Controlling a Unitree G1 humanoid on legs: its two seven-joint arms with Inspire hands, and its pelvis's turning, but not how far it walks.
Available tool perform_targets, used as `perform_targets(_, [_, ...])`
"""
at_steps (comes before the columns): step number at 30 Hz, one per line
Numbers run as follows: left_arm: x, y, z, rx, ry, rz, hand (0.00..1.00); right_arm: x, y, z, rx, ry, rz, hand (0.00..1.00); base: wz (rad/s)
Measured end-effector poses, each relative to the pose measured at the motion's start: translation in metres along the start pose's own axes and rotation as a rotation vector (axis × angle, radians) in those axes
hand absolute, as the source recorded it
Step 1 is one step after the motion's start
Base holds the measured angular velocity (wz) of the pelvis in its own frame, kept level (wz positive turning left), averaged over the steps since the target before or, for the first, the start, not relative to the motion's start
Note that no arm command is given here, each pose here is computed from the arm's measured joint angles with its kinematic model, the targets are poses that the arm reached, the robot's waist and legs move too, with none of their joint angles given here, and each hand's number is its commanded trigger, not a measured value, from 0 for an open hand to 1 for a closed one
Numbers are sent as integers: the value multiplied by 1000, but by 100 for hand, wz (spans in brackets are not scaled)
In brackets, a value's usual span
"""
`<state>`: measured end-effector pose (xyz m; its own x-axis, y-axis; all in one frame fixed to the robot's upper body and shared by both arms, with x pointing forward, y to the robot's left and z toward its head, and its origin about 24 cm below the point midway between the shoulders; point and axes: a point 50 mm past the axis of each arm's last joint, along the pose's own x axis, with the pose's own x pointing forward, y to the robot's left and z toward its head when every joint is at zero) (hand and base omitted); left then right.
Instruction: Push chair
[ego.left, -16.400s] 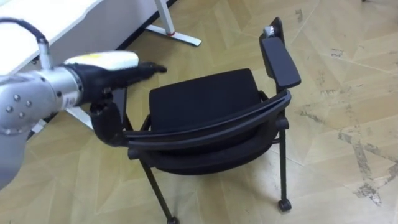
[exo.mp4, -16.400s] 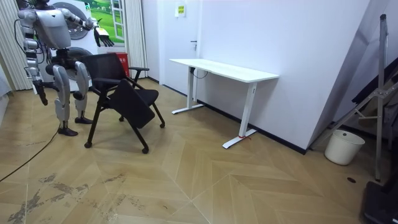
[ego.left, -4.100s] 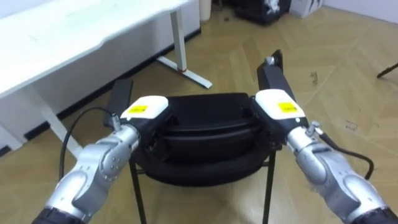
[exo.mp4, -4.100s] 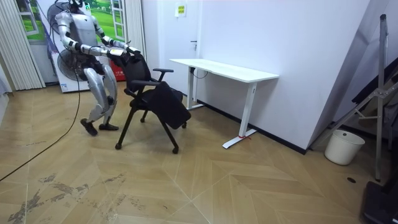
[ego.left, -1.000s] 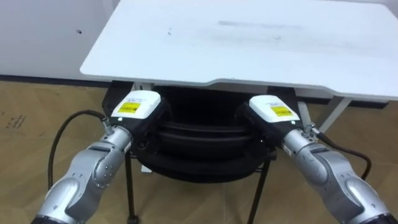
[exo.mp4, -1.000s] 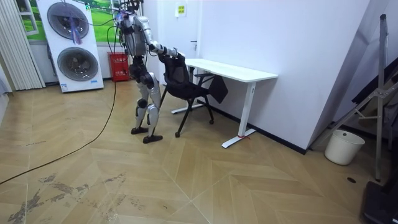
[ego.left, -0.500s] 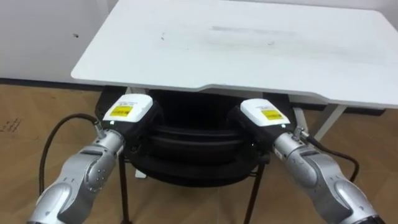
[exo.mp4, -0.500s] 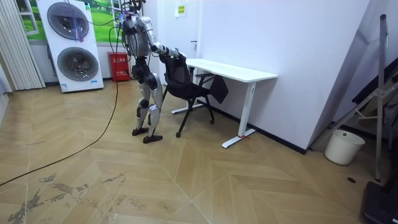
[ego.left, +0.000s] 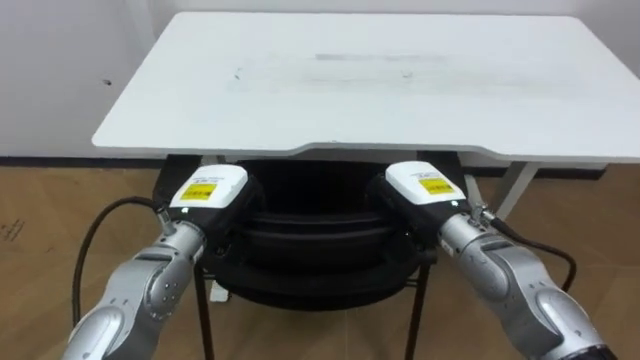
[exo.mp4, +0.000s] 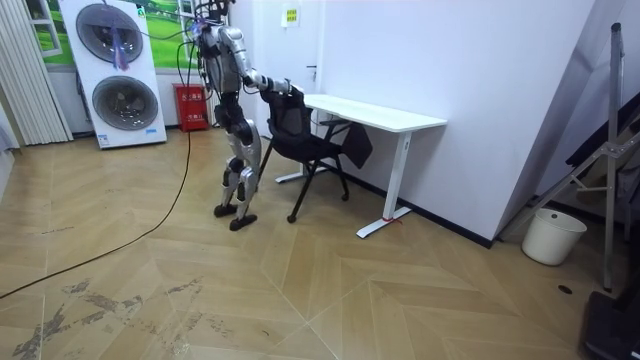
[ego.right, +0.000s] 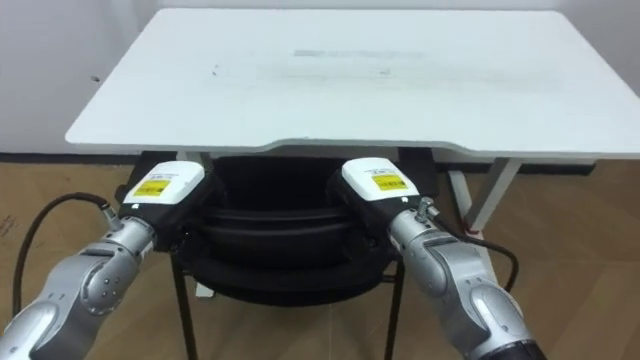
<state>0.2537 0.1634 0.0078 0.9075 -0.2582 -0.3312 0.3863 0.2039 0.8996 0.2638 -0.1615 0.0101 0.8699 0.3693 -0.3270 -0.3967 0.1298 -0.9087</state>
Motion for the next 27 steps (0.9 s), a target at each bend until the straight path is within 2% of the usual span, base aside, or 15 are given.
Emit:
perform_targets(5, [-3,13,3,22,-37,40,100,-3,-5,-1,7,-13,-53,100,-71])
perform_targets(8, [-4,13,1,23,-22,19,100,-3,-2,1,14,-17,-48,100,-44])
perform_targets(14, [-6,20,6,39,-43,17,100,-6,-8,-3,9,-9,-63,100,-28])
perform_targets(27, [-6,21,9,29,-54,16,100,-5,-10,-5,2,-1,-70,100,-12])
